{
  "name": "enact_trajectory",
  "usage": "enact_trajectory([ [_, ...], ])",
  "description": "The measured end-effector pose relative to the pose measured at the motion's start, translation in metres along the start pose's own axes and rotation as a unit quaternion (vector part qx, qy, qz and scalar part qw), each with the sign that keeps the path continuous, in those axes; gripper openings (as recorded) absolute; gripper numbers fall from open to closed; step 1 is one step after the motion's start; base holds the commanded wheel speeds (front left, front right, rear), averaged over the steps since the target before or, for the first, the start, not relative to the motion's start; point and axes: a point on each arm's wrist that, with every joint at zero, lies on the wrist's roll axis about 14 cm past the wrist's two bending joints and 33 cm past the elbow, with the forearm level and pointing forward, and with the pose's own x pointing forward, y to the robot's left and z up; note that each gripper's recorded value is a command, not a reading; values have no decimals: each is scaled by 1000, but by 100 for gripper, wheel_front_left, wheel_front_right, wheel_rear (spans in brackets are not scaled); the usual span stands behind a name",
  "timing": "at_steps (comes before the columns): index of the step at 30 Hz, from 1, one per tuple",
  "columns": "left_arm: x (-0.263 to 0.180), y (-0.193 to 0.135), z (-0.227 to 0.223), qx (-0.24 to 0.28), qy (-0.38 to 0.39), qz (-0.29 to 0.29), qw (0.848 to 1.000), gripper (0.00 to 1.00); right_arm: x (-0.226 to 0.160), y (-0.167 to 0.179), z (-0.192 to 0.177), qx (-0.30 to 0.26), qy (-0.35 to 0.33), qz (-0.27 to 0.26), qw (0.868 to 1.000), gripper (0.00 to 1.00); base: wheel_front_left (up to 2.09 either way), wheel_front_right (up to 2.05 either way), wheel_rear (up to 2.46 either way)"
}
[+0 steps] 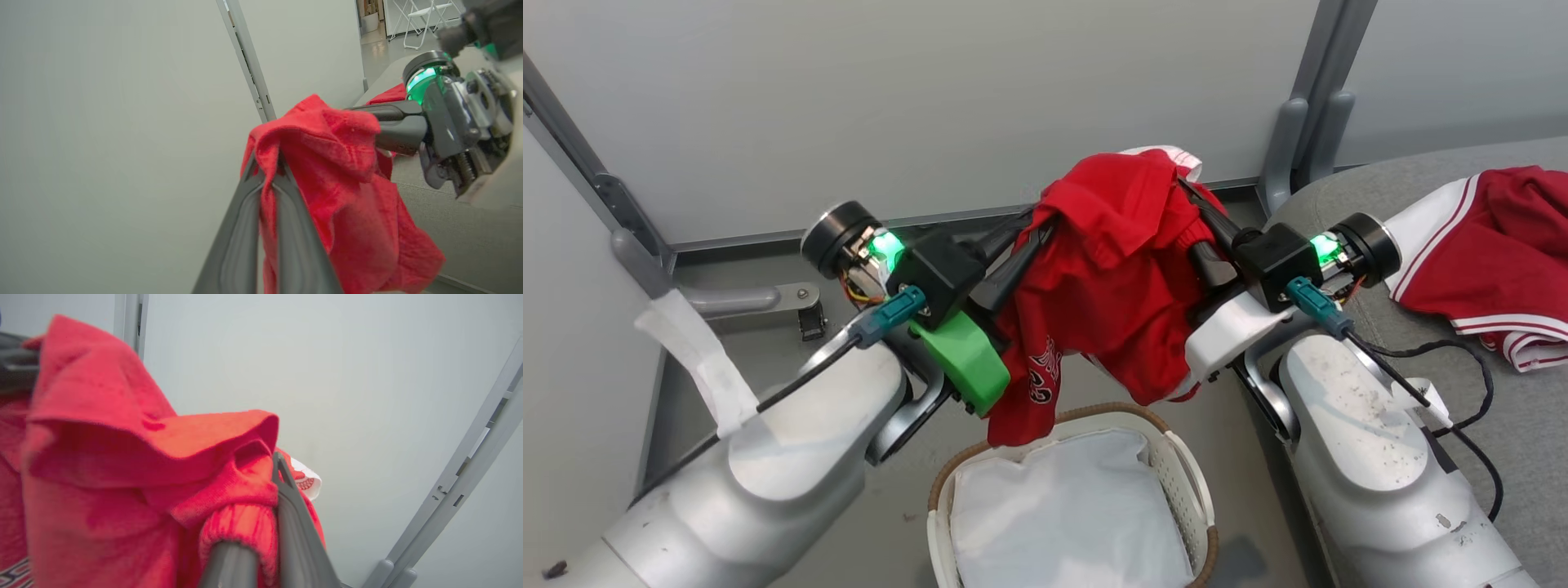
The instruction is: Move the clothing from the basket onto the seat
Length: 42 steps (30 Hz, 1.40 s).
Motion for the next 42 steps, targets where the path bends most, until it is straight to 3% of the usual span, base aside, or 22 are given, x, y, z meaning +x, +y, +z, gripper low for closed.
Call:
enact_trajectory([
  [1, -2, -1, -4, -10, 1, 6, 1000, 72, 0, -2, 1, 0, -2, -3, 1000, 0, 0, 0, 0],
  [2, -4, -1, -10, -22, 3, 14, 1000, 95, 0, -4, 2, 0, -4, -6, 1000, 0, 0, 0, 0],
  [3, -6, -2, -16, -35, 8, 22, 999, 100, 0, -6, 4, 0, -6, -9, 1000, 0, 0, 0, 0],
  [13, -24, -18, -62, -132, 38, 66, 988, 100, 0, -29, -1, -7, -4, -41, 999, 0, 0, 0, 0],
  [25, -27, -22, -91, -167, 51, 85, 981, 100, -7, -61, -18, -17, 14, -83, 996, 0, 0, 0, 0],
  [33, 3, -35, -98, -173, 41, 45, 983, 100, -25, -115, -14, -49, 15, -151, 987, 0, 0, 0, 0],
  [42, 51, -65, -106, -168, 26, -40, 985, 100, -87, -192, -13, -87, 39, -265, 960, 0, 0, 0, 0],
])
